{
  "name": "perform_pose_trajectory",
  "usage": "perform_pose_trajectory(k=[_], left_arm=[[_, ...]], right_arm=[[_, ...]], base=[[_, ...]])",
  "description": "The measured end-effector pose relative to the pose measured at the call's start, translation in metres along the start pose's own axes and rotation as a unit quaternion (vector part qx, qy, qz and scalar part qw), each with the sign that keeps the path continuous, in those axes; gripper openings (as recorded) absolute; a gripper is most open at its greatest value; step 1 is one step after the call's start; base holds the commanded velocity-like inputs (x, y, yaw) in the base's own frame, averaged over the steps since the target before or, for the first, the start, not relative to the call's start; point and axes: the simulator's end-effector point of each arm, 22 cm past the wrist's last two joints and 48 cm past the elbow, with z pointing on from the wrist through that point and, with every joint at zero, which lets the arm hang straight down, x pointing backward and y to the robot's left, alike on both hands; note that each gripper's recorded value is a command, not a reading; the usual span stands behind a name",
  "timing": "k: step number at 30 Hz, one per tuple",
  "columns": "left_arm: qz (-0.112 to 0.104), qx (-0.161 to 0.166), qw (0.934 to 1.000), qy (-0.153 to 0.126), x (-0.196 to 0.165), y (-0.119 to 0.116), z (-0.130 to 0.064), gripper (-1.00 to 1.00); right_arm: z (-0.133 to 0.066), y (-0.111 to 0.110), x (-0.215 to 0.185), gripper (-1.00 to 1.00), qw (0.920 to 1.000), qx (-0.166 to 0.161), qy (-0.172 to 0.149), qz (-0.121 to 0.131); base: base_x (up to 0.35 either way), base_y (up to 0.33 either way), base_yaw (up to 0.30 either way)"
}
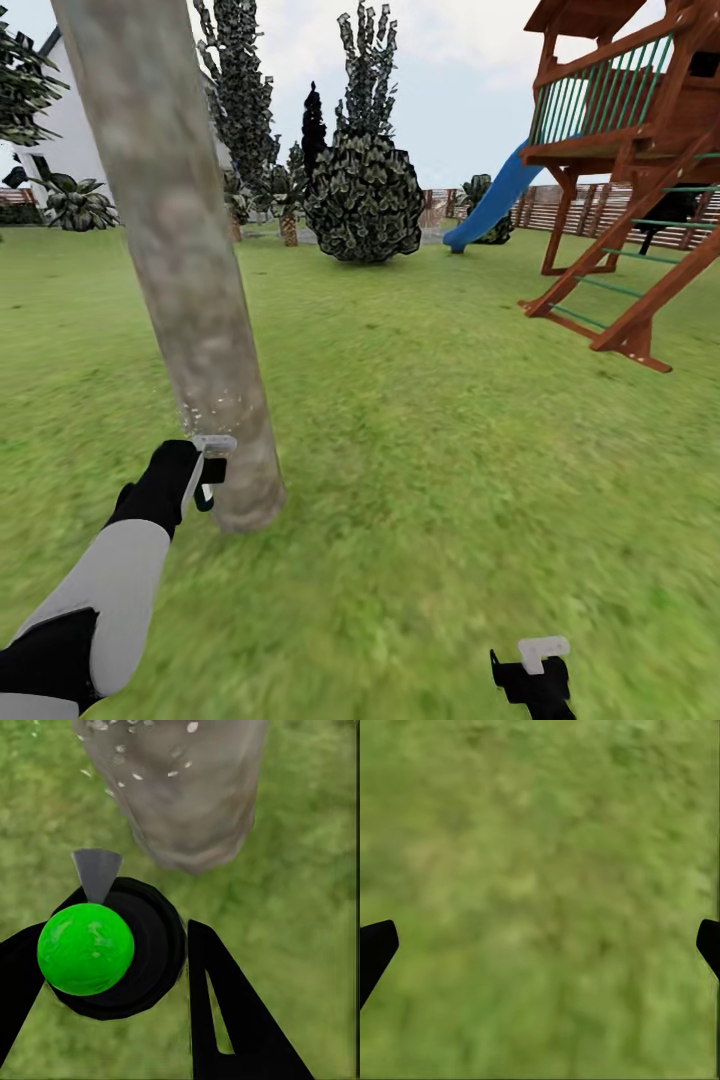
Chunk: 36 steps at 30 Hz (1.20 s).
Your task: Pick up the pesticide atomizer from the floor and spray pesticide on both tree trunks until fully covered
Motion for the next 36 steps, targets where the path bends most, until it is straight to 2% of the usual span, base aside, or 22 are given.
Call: perform_pose_trajectory(k=[11,17,18,20,22,27,28,31,34,36], left_arm=[[0.001,-0.006,1.0000,0.000,-0.001,0.007,0.000,-1.00],[0.002,-0.007,1.0000,0.003,0.002,0.008,0.001,-1.00],[0.001,-0.011,0.9999,0.006,0.008,0.013,0.003,-1.00],[0.000,-0.032,0.9994,0.012,0.015,0.044,0.006,-1.00],[-0.003,-0.036,0.9993,0.014,0.018,0.055,0.007,-1.00],[-0.004,-0.015,0.9998,0.014,0.019,0.027,0.007,-1.00],[-0.004,-0.005,0.9999,0.014,0.019,0.013,0.007,-1.00],[0.000,-0.004,0.9999,0.014,0.019,0.007,0.006,-1.00],[0.002,-0.019,0.9995,0.025,0.034,0.025,0.012,-1.00],[0.006,-0.038,0.9987,0.033,0.046,0.050,0.015,-1.00]], right_arm=[[0.000,0.000,0.000,1.00,1.0000,0.000,0.000,-0.001],[0.000,0.000,0.000,1.00,1.0000,0.000,0.000,-0.001],[0.000,0.000,0.000,1.00,1.0000,0.000,0.000,-0.001],[0.000,0.000,0.000,1.00,1.0000,0.000,0.000,-0.001],[0.000,0.000,0.000,1.00,1.0000,0.000,0.000,-0.001],[0.000,0.000,0.000,1.00,1.0000,0.000,0.000,-0.001],[0.000,0.000,0.000,1.00,1.0000,0.000,0.000,0.000],[0.000,0.000,0.000,1.00,1.0000,0.000,0.000,-0.001],[0.000,0.001,0.000,1.00,1.0000,-0.001,0.000,-0.001],[0.000,0.001,0.000,1.00,1.0000,-0.001,0.000,-0.001]], base=[[0.116,-0.254,0.005],[0.055,-0.268,0.254],[0.002,-0.271,0.277],[0.001,-0.271,0.278],[0.022,-0.271,0.278],[0.142,-0.256,0.278],[0.178,-0.241,0.278],[0.180,-0.240,0.277],[0.180,-0.240,0.262],[0.172,-0.240,0.188]])
